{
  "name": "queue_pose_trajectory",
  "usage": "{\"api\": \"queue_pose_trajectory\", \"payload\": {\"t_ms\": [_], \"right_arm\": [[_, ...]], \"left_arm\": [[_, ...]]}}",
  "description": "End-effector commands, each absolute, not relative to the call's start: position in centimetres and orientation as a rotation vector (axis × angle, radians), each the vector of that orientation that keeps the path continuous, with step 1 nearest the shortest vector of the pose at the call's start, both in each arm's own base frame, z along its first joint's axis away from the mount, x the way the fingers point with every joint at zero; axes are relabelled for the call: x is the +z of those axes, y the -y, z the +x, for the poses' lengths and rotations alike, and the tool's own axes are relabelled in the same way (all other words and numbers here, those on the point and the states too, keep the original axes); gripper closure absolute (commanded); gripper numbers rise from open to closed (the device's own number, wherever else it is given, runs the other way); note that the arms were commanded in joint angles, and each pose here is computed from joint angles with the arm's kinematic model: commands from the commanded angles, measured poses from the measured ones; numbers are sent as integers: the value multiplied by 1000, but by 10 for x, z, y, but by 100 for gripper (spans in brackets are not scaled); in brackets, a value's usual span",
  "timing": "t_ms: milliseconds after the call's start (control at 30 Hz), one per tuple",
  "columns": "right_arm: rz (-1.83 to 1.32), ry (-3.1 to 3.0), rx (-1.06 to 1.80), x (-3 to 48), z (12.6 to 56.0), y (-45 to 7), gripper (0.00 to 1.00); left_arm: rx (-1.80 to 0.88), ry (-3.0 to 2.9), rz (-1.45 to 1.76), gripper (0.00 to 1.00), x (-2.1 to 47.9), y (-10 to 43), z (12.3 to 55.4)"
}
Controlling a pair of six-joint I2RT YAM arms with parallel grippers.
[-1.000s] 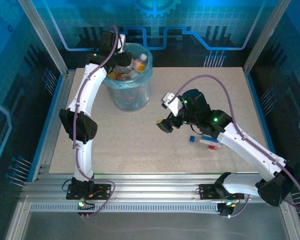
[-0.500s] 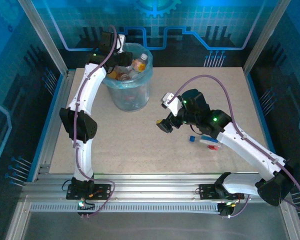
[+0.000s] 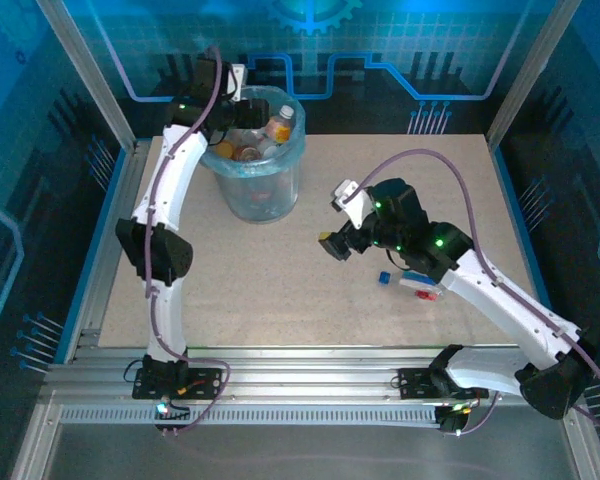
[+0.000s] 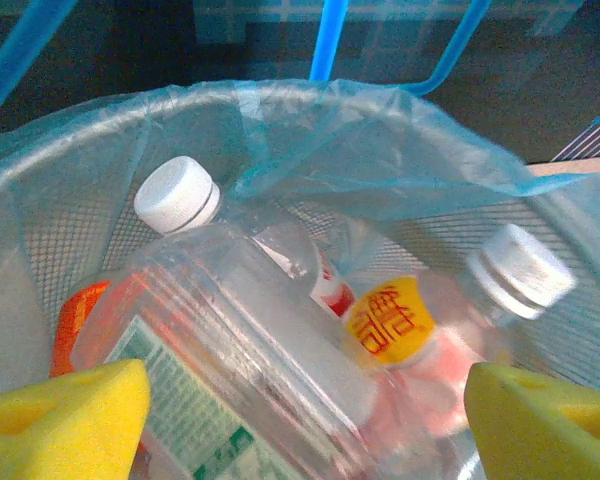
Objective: Put the plastic bottles in the bin
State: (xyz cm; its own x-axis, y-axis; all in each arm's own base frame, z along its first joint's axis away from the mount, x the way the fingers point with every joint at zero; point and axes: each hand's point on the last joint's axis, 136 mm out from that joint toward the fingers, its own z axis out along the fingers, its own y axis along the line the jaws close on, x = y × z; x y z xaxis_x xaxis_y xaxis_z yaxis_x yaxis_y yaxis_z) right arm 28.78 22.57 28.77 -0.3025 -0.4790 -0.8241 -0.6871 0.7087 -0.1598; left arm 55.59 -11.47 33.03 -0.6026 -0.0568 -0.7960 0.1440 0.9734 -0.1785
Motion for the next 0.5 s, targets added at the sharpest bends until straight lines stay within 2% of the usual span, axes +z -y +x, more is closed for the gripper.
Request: {"api": "queue_pose_trajectory", "payload": {"t_ms": [0, 100, 267, 400, 467], "right_arm": [[-491, -2106, 125, 296, 317, -161, 0], [-92, -2253, 90, 281, 331, -94, 0], [569, -2414, 125, 236, 327, -7, 0], [913, -2402, 347, 192, 319, 15, 0], [987, -2385, 416, 175, 316, 16, 0]], "left_arm": [[-341, -1970, 80, 16, 423, 123, 517], [-325, -1838, 271, 15, 447, 156, 477], [-446, -1549, 684, 12, 446, 226, 386], [-616, -1377, 994, 8, 424, 269, 315], [-653, -1323, 1125, 2, 407, 282, 288]]}}
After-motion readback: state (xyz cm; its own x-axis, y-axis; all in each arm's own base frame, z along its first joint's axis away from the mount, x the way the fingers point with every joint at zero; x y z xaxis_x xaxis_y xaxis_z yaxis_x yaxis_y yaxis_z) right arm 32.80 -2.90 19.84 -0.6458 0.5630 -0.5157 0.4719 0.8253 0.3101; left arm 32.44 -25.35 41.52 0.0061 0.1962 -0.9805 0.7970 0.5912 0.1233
